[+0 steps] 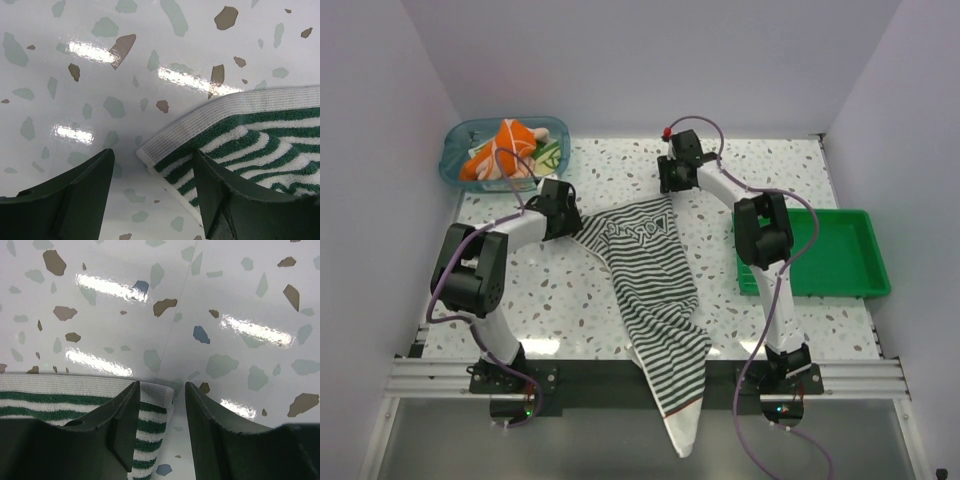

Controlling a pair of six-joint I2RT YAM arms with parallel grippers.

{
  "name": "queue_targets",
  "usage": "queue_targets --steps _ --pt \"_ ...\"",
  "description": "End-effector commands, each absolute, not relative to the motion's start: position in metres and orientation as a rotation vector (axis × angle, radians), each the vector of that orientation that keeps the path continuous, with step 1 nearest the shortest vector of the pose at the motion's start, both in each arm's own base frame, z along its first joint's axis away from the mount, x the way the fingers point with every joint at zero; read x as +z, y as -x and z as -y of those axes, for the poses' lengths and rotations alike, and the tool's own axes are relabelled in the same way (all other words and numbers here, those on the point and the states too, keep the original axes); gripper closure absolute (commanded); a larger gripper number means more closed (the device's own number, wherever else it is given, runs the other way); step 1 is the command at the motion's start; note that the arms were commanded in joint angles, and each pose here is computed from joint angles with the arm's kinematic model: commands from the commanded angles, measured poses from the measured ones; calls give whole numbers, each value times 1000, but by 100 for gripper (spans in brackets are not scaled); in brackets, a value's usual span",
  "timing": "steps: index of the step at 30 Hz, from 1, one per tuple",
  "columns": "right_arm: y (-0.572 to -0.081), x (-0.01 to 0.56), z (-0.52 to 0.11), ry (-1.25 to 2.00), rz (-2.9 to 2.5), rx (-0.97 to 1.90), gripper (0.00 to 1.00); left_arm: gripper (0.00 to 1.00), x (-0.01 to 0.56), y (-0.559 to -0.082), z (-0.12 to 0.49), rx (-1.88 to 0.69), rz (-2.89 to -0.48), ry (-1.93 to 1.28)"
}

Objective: Fold and stack the towels
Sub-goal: Flatten out the crumpled towel

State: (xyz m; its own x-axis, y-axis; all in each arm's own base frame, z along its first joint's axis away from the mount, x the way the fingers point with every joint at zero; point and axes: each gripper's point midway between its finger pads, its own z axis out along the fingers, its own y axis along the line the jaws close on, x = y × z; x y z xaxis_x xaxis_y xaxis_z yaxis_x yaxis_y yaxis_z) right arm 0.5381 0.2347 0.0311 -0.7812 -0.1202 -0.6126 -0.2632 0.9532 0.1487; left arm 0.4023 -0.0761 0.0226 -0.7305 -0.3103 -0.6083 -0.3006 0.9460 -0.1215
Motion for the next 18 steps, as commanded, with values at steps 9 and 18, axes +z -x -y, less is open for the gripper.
queue_targets --steps 9,18 --pt "-513 1 -227 385 -2579 190 56 30 29 -414 71 6 -2425 422" --pt "-496 -9 -229 386 -2636 143 72 30 26 -408 72 12 -2464 402"
